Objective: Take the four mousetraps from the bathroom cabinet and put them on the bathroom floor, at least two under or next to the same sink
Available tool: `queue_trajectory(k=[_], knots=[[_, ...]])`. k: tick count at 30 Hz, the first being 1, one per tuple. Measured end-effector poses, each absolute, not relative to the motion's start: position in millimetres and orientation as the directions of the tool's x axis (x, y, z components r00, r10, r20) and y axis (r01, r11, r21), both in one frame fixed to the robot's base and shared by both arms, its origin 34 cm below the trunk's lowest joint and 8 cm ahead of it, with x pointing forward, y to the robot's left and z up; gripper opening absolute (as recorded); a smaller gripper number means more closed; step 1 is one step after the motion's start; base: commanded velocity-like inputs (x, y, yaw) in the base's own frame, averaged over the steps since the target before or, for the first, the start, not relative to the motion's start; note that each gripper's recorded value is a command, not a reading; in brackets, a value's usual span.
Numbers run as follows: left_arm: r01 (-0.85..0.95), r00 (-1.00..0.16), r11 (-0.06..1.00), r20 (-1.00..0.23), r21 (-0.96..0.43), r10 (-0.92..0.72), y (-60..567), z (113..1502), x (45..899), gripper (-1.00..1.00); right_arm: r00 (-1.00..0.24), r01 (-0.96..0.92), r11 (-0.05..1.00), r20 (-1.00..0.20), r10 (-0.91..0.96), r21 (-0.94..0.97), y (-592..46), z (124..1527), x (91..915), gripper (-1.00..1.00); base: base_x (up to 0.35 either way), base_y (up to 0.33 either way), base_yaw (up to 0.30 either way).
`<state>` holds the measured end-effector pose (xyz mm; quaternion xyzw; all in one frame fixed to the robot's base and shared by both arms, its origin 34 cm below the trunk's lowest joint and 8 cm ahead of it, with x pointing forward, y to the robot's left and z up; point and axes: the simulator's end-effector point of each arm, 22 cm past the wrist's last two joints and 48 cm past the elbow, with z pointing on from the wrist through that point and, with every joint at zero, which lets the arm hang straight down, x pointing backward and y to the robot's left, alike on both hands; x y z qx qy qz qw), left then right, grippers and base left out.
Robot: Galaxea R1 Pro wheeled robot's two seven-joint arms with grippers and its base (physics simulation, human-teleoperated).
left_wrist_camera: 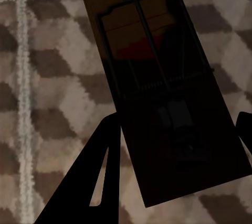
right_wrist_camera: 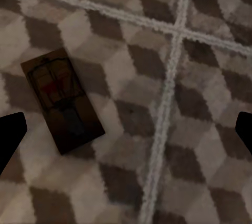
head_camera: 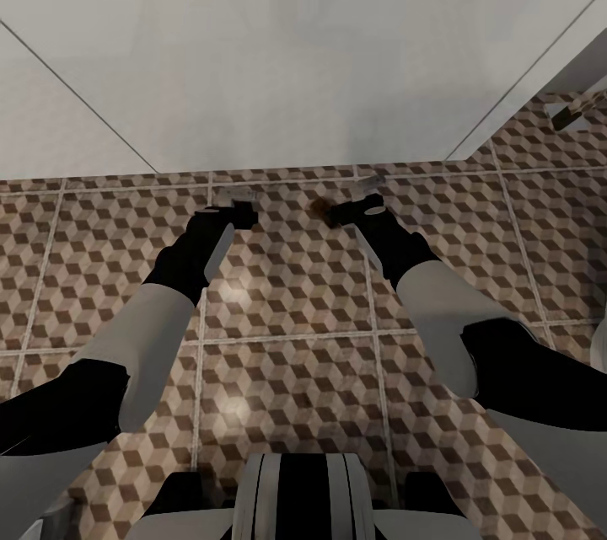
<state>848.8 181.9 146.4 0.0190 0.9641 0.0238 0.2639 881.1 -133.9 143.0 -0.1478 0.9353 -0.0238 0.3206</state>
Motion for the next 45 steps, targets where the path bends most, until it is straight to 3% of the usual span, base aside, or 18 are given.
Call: queue_trajectory(k=[45], knots=[[0.027, -0.869, 0.998, -0.492, 0.055, 0.05, 181.3, 140.6, 843.3, -1.0, -0.716, -0.275, 0.954, -0.637, -0.285, -0.118, -125.0, 150.2, 888.9, 1.0, 0.0, 0.0, 0.0]])
